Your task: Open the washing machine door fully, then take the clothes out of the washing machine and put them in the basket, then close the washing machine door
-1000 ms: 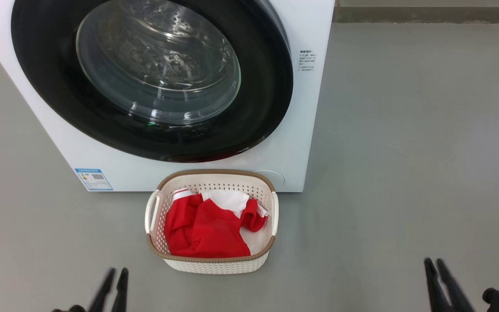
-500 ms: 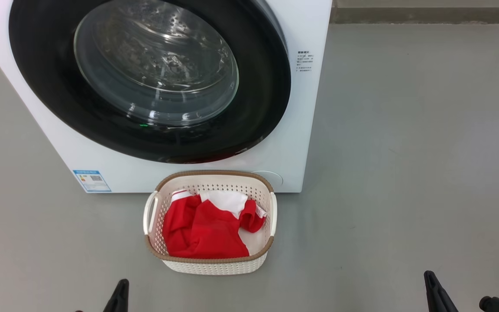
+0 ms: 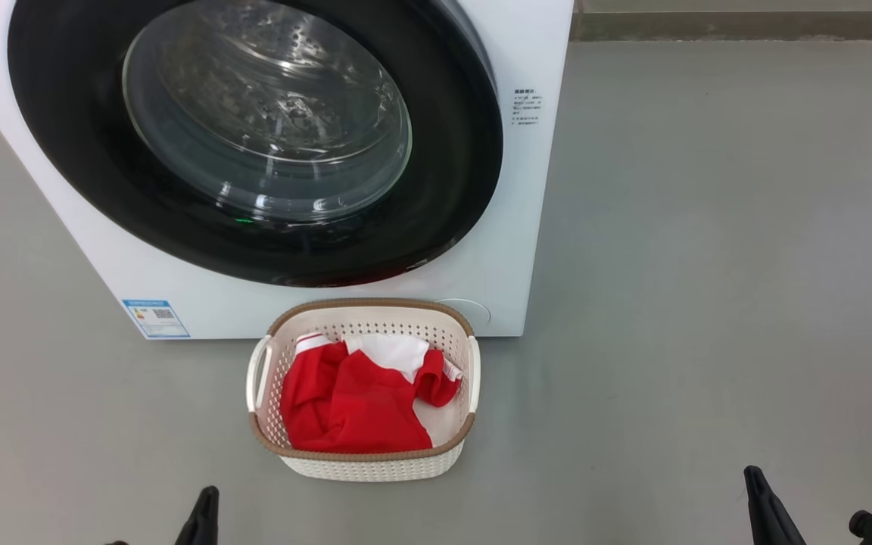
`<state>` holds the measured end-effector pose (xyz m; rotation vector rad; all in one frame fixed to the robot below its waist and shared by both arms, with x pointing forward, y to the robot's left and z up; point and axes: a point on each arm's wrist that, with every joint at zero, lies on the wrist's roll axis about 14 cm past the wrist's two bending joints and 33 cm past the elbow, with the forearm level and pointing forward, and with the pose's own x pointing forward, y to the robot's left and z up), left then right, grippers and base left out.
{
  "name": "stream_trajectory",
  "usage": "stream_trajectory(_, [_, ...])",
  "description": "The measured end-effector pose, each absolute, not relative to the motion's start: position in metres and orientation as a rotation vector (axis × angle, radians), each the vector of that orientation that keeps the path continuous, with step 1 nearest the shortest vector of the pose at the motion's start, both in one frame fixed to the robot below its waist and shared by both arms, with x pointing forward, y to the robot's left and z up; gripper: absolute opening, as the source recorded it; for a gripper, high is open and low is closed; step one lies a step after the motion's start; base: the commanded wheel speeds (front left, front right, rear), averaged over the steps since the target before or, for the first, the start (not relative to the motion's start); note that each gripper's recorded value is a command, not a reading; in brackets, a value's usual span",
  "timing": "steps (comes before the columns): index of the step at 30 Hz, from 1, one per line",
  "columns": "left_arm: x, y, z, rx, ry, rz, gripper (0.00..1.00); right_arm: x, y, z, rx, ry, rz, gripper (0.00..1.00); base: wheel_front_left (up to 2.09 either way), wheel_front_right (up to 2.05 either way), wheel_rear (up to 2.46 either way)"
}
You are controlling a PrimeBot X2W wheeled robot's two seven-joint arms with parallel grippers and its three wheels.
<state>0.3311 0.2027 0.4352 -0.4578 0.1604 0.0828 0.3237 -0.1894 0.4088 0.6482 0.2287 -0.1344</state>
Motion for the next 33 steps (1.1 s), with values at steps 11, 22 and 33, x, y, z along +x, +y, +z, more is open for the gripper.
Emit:
stream_trajectory(11, [0.333,0.203,0.435,-0.575,0.163,0.105,0.0,0.33,-0.191,0.414,0.745,0.216,-0.149,0.0,0.0,0.0,0.0])
stream_trajectory(22, [0.337,0.203,0.437,-0.69,0.164,0.12,0.0,0.335,-0.194,0.419,0.851,0.202,-0.168,0.0,0.0,0.0,0.0])
stream_trajectory(33, [0.343,0.202,0.442,-0.811,0.155,0.127,0.0,0.339,-0.196,0.423,0.949,0.191,-0.177,0.0,0.0,0.0,0.0])
